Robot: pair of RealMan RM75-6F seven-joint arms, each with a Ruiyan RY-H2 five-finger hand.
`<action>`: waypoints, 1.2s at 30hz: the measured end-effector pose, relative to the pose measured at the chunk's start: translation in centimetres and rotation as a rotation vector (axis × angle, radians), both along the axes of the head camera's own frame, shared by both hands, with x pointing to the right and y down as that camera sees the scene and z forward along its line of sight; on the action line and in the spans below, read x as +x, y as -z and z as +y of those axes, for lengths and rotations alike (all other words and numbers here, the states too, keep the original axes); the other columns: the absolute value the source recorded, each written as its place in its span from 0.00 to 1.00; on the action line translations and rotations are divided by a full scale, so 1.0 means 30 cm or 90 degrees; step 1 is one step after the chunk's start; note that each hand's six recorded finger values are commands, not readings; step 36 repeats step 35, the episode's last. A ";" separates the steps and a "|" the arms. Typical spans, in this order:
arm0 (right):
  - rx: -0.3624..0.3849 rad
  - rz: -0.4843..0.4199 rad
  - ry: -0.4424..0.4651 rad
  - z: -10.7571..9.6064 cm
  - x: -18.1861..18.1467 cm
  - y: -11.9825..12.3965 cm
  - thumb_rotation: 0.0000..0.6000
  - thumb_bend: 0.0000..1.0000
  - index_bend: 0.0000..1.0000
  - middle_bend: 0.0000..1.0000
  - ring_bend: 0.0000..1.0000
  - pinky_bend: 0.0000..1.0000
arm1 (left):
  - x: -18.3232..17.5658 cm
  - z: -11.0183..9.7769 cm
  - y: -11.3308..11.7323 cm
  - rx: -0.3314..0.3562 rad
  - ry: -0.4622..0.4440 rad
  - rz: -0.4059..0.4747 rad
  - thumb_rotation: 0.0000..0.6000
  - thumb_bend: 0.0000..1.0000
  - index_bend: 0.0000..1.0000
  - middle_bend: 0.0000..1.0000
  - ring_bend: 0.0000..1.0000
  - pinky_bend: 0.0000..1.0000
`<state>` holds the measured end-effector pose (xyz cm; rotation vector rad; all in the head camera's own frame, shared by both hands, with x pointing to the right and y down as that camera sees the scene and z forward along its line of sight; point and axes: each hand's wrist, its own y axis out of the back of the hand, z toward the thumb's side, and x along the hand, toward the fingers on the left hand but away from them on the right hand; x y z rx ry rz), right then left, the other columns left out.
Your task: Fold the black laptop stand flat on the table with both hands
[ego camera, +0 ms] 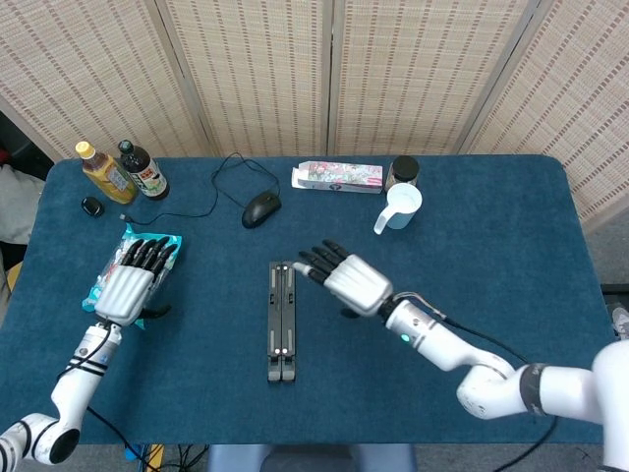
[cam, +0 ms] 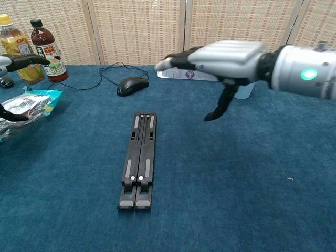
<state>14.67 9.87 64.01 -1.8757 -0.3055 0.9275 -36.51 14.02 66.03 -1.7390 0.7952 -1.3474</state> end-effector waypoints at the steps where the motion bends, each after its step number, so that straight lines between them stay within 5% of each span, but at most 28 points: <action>1: 0.005 0.006 -0.035 -0.007 0.053 0.014 1.00 0.07 0.00 0.00 0.00 0.00 | -0.023 0.006 0.015 0.005 0.011 -0.011 1.00 0.11 0.00 0.00 0.00 0.01; 8: 0.044 0.082 -0.250 0.020 0.457 0.116 1.00 0.07 0.00 0.00 0.00 0.00 | -0.157 0.060 0.097 0.042 0.079 -0.057 1.00 0.11 0.00 0.00 0.00 0.01; 17: 0.057 0.142 -0.388 0.192 0.760 0.194 1.00 0.07 0.00 0.00 0.00 0.00 | -0.263 0.192 0.186 0.080 0.146 -0.089 1.00 0.11 0.02 0.00 0.00 0.01; 26: 0.097 0.142 -0.456 0.360 0.876 0.292 1.00 0.07 0.00 0.00 0.00 0.00 | -0.234 0.297 0.251 0.083 0.141 -0.094 1.00 0.11 0.02 0.00 0.00 0.01; 36: 0.100 0.129 -0.466 0.401 0.876 0.314 1.00 0.07 0.00 0.00 0.00 0.00 | -0.212 0.323 0.265 0.090 0.143 -0.090 1.00 0.11 0.02 0.00 0.00 0.01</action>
